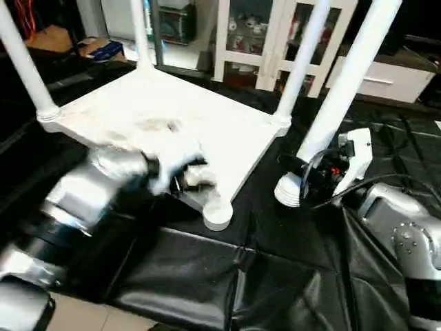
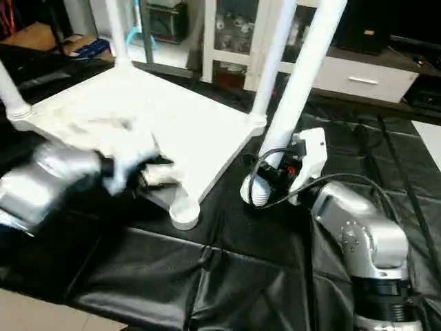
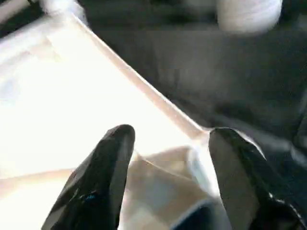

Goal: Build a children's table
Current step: Pick table leg

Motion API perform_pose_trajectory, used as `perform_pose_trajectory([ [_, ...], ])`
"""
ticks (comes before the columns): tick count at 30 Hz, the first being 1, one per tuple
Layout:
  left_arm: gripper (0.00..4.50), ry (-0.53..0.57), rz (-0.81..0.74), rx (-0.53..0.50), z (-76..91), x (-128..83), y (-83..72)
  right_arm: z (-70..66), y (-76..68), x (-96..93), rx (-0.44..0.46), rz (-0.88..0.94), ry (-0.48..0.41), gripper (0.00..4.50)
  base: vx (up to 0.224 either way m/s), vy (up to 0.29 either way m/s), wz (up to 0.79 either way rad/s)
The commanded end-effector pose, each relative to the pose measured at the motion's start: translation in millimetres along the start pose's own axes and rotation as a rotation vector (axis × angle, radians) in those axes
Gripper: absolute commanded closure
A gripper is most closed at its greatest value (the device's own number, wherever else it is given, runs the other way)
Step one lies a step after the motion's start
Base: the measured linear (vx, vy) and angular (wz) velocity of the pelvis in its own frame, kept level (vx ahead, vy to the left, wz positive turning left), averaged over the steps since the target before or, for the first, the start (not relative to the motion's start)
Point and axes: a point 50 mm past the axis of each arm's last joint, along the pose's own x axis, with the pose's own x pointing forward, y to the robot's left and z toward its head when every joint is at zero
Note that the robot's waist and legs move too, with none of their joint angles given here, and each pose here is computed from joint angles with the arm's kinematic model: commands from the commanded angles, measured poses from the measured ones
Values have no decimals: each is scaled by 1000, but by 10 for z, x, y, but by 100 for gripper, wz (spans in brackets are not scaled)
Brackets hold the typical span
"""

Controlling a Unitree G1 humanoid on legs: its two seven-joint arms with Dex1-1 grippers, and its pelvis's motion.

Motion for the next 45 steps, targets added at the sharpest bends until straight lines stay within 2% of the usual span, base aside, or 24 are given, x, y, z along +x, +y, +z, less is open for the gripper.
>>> perform_pose_trajectory([
  [1, 169, 95, -27, 107, -128, 80, -10, 110, 17, -40, -22, -11, -53, 262, 0, 0, 0],
  [3, 169, 131, -35, 123, -189, 91, -3, 111, 29, -39, -22, -8, -53, 262, 0, 0, 0],
  [4, 169, 206, -68, 130, -320, 85, 11, 99, 56, -49, -31, 6, -42, 262, 0, 0, 0],
  [5, 169, 241, -85, 141, -373, 70, 18, 94, 63, -55, -33, 10, -40, 262, 0, 0, 0],
  [9, 169, 306, -107, 155, -487, -23, 74, 92, 60, -88, -35, 7, -38, 262, 0, 0, 0],
  [12, 169, 290, -106, 150, -479, -92, 119, 91, 59, -104, -36, 7, -36, 262, 0, 0, 0],
  [14, 169, 226, -100, 116, -426, -135, 157, 96, 59, -109, -37, 5, -36, 262, 0, 0, 0],
  [15, 169, 121, -108, 29, -322, -201, 196, 106, 63, -116, -35, 10, -36, 262, 0, 0, 0],
  [17, 169, 69, -111, -4, -262, -260, 234, 111, 64, -120, -36, 12, -36, 262, 0, 0, 0],
  [21, 169, 75, -132, -28, -309, -399, 290, 114, 72, -110, -38, 28, -30, 262, 0, 0, 0],
  [28, 169, 131, -124, -35, -453, -461, 318, 107, 90, -101, -41, 43, -20, 262, 0, 0, 0],
  [30, 169, 188, -123, -6, -533, -454, 306, 98, 99, -100, -44, 47, -14, 262, 0, 0, 0],
  [33, 169, 212, -96, 28, -577, -405, 311, 95, 103, -98, -44, 48, -13, 262, 0, 0, 0],
  [34, 169, 226, -67, 74, -607, -331, 315, 91, 106, -97, -43, 50, -12, 262, 0, 0, 0],
  [37, 169, 226, -62, 125, -615, -263, 305, 88, 108, -98, -42, 50, -11, 262, 0, 0, 0],
  [42, 169, 256, -92, 147, -649, -225, 280, 84, 100, -114, -45, 50, -10, 262, 0, 0, 0],
  [44, 205, 258, -104, 164, -652, -216, 268, 81, 103, -114, -48, 52, -7, 262, 0, 0, 0],
  [45, 205, 260, -112, 182, -653, -207, 260, 80, 106, -113, -49, 54, -6, 262, 0, 0, 0],
])
